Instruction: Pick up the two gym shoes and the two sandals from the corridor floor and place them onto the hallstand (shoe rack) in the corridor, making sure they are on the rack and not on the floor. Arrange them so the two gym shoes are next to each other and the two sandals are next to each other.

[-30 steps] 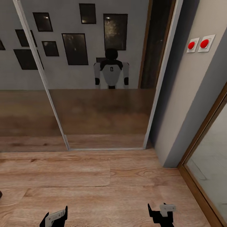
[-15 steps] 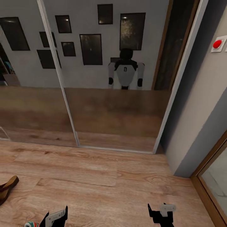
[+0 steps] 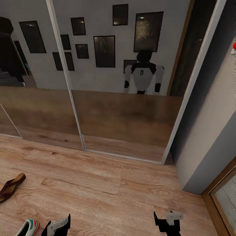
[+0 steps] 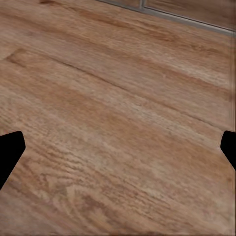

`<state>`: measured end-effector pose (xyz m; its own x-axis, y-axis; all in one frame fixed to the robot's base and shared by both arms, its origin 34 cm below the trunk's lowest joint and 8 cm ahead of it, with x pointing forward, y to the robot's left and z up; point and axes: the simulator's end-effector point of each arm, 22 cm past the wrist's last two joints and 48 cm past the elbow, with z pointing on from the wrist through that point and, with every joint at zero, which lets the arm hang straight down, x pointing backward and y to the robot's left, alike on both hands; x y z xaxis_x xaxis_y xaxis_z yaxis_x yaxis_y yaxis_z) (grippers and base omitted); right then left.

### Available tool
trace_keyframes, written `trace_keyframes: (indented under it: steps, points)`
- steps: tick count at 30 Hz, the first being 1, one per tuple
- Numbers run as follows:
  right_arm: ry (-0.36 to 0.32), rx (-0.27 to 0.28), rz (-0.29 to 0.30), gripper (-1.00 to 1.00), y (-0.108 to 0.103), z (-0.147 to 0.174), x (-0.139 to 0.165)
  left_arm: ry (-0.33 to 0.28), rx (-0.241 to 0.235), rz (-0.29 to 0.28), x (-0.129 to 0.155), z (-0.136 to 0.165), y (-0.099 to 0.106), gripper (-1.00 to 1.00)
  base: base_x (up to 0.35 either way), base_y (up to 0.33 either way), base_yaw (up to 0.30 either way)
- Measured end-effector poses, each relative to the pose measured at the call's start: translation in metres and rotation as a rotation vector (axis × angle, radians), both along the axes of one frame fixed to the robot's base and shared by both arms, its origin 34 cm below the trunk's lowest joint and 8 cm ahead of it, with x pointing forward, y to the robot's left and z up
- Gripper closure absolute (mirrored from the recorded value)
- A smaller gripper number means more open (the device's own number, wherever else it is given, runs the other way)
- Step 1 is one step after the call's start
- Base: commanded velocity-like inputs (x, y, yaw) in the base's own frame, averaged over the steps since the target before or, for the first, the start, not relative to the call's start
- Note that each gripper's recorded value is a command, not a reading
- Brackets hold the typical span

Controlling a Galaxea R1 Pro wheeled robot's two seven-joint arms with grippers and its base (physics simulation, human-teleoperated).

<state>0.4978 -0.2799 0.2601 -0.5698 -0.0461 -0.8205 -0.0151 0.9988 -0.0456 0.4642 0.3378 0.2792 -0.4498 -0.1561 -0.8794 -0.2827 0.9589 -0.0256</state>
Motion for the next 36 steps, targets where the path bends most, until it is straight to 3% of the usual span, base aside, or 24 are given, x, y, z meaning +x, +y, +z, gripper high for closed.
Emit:
trace_keyframes:
  steps: [13,36]
  points:
    - [0.0,0.001,0.001,-1.0,0.0002,-0.0001,-0.0001,-0.001,0.0,0.003,0.0,0.0002,0.0006,-1.0,0.0,-0.091,0.031]
    - [0.0,0.0,0.0,-1.0,0.0001,-0.0001,0.0,-0.002,-0.001,0.005,-0.0001,0.0003,0.0009,-1.0,0.0,-0.001,0.257]
